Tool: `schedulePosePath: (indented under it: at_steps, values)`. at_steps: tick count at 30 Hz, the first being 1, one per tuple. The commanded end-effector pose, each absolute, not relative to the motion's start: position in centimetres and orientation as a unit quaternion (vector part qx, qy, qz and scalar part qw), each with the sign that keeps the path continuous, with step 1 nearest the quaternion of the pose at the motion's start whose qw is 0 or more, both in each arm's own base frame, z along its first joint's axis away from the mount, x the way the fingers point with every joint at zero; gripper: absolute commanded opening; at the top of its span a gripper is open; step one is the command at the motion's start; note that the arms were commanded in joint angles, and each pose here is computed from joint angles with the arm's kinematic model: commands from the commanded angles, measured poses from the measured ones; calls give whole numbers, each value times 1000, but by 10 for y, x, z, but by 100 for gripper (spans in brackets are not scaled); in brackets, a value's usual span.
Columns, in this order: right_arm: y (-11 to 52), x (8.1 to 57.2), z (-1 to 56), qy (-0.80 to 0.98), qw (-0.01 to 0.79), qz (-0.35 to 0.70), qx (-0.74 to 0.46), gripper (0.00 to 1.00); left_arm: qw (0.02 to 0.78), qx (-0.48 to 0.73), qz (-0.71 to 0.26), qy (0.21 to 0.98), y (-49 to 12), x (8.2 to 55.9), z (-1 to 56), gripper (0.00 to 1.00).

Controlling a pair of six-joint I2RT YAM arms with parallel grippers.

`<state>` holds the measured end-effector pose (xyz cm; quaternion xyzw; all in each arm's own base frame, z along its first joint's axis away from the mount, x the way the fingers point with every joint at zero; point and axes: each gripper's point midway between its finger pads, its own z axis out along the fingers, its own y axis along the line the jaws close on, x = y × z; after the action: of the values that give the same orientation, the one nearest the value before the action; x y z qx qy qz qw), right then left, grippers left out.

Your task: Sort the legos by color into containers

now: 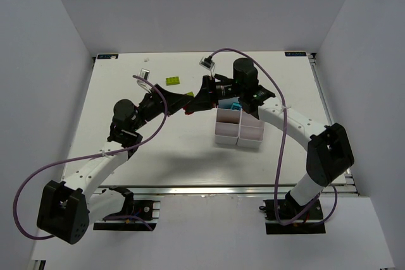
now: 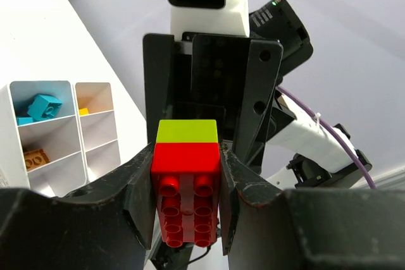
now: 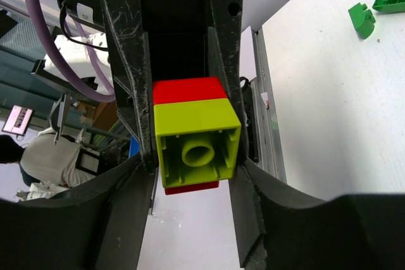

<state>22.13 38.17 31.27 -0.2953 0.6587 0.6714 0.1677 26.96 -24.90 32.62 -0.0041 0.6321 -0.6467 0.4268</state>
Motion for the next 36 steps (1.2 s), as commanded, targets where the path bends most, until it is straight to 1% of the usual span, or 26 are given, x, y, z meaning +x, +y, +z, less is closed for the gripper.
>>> schedulePosePath:
  at_steps: [1,3,6,9,10,12,13,19,22,26,32,33,36]
  values:
    - [385,212,325,634,172,684,-316,48,433,-3,-647,627,-250,271,329,9]
    - [386,211,327,631,171,687,-316,46,432,-2,-648,627,-250,270,329,9]
    - [387,209,328,627,169,690,-320,37,432,-3,-648,627,-250,271,330,10]
    - [386,208,329,622,171,691,-325,33,433,-3,-648,627,-250,272,332,22]
    - [386,208,330,622,171,691,-326,32,433,-4,-647,628,-250,272,332,30]
    - [386,208,329,622,171,691,-327,30,433,-4,-646,629,-250,272,333,38]
    - [386,207,330,619,174,691,-330,30,433,-5,-645,630,-250,273,333,43]
    - [385,206,327,619,175,688,-337,28,432,-3,-644,631,-250,273,335,51]
    - [384,206,325,619,179,683,-344,28,433,0,-643,632,-251,273,338,58]
    - [383,204,323,618,178,679,-354,27,432,5,-642,634,-252,273,339,61]
    - [381,201,319,617,179,673,-367,26,429,13,-639,638,-252,269,337,61]
    - [380,201,320,616,179,673,-368,26,429,14,-640,638,-252,269,338,60]
    - [380,201,319,617,180,673,-367,26,430,14,-640,637,-252,268,339,53]
